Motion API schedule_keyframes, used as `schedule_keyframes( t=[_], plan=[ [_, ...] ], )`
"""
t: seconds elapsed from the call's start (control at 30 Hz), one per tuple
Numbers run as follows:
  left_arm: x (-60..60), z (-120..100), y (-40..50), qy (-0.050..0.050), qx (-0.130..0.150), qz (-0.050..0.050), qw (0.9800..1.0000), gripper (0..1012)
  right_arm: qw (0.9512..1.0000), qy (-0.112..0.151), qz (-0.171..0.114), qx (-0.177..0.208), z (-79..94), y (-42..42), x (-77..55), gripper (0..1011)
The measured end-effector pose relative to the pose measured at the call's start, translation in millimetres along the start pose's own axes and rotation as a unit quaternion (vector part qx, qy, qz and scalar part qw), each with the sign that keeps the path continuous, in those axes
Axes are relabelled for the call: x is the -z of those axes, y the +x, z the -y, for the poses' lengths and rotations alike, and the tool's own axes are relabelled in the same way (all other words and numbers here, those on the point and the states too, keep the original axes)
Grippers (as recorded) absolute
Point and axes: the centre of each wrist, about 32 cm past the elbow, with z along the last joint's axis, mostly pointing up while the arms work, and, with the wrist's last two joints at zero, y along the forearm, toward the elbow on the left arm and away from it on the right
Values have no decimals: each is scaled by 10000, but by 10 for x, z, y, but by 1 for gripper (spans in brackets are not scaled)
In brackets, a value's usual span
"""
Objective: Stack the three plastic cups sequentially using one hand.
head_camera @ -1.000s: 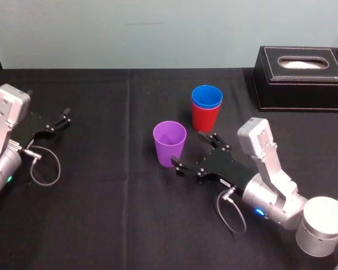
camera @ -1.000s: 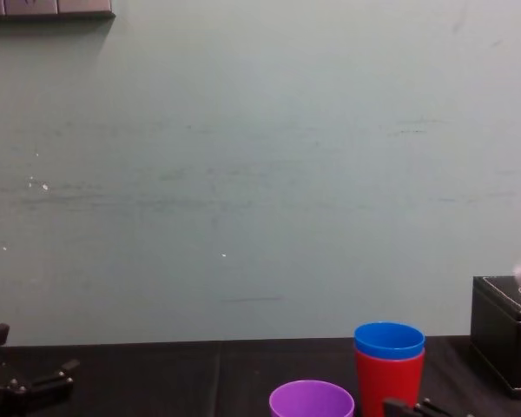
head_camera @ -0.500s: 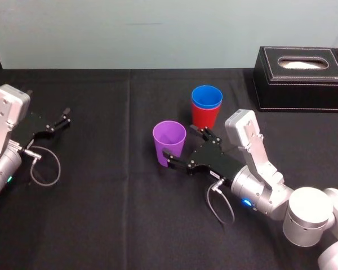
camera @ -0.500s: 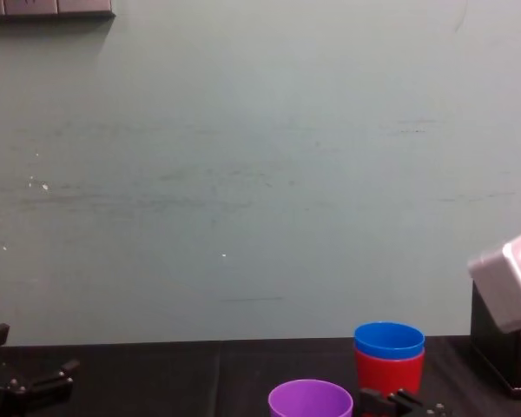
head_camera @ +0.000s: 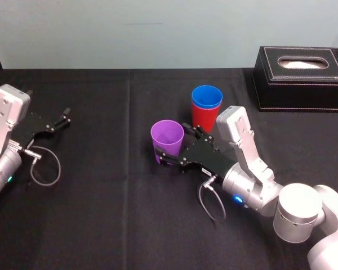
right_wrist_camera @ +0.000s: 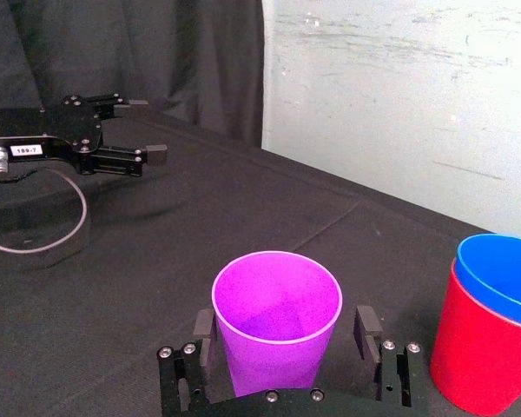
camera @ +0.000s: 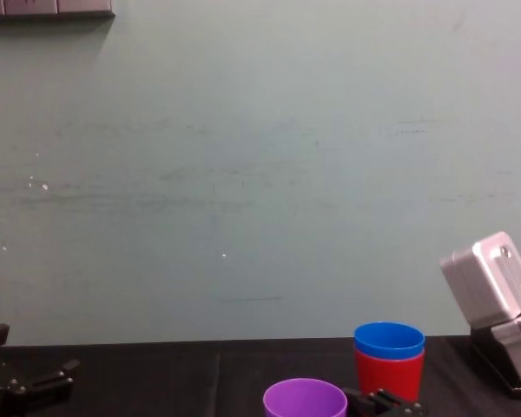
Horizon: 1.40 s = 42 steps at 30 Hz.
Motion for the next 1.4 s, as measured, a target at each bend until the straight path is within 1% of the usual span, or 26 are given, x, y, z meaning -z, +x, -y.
schedule_keyframes(
  t=[0.63, 0.93, 1.2, 1.27, 1.3, 1.37, 1.4],
  plan=[
    [0, 0, 0, 0, 0, 0, 10000, 1005, 9998, 91, -143, -60, -104, -32, -7, 1002],
    [0, 0, 0, 0, 0, 0, 10000, 1005, 9998, 121, -146, -80, -137, -50, 8, 1003],
    [0, 0, 0, 0, 0, 0, 10000, 1005, 9998, 119, -140, -75, -135, -47, 6, 1003],
    [0, 0, 0, 0, 0, 0, 10000, 1005, 9998, 118, -140, -75, -135, -46, 5, 978],
    [0, 0, 0, 0, 0, 0, 10000, 1005, 9998, 118, -139, -74, -134, -46, 5, 946],
    [0, 0, 0, 0, 0, 0, 10000, 1005, 9998, 117, -139, -73, -134, -45, 5, 915],
    [0, 0, 0, 0, 0, 0, 10000, 1005, 9998, 117, -139, -73, -133, -45, 5, 868]
  ],
)
